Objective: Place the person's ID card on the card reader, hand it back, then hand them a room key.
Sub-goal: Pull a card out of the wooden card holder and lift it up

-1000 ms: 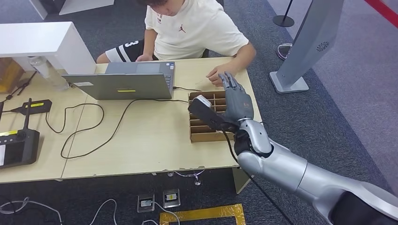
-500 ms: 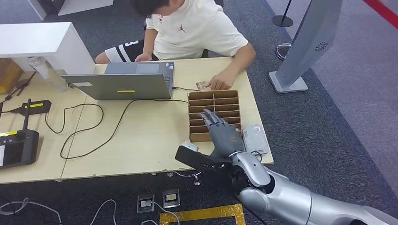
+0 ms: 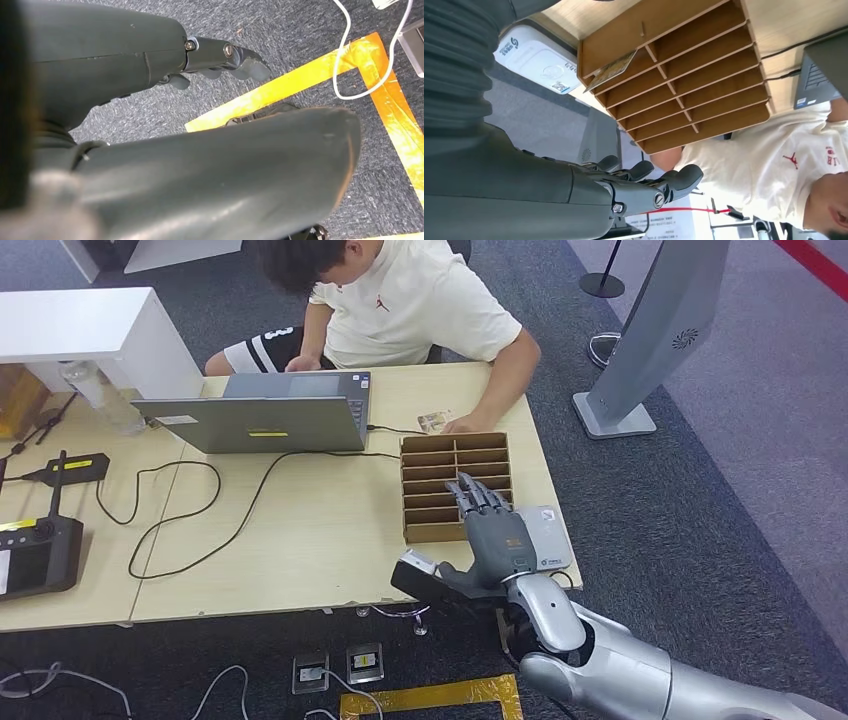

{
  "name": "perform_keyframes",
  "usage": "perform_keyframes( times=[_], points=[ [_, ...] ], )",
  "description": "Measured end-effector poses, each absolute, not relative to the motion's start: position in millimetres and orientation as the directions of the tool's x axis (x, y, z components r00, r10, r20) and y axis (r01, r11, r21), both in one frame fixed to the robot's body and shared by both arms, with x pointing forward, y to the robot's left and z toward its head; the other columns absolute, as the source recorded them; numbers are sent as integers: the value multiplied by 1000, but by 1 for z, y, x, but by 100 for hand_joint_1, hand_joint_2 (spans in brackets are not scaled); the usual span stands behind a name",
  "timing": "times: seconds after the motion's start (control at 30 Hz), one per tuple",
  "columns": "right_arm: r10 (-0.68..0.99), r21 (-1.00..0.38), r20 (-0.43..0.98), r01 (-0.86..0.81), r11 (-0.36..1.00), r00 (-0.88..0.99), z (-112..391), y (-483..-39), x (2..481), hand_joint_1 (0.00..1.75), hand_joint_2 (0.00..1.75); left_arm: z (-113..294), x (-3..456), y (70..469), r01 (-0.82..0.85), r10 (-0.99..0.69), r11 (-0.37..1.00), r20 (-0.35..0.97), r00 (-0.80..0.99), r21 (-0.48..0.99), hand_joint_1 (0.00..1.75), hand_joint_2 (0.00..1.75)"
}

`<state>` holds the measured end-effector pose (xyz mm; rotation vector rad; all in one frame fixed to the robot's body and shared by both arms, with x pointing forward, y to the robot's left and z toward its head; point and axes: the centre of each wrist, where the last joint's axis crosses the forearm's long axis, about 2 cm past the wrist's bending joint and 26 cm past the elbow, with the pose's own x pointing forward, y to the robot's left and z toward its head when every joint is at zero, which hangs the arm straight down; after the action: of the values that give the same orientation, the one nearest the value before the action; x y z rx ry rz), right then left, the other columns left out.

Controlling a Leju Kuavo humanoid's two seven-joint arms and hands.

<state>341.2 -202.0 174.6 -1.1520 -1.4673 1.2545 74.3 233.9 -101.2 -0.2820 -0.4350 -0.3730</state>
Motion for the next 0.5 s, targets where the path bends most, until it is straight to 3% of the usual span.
perform_keyframes(
  times=[0.5],
  points=[
    [993,-995,-39,100,-28,-111,158,-222,361,0,175,-101,74,232,368,-248,907,448,859,-205,0,0]
  ],
)
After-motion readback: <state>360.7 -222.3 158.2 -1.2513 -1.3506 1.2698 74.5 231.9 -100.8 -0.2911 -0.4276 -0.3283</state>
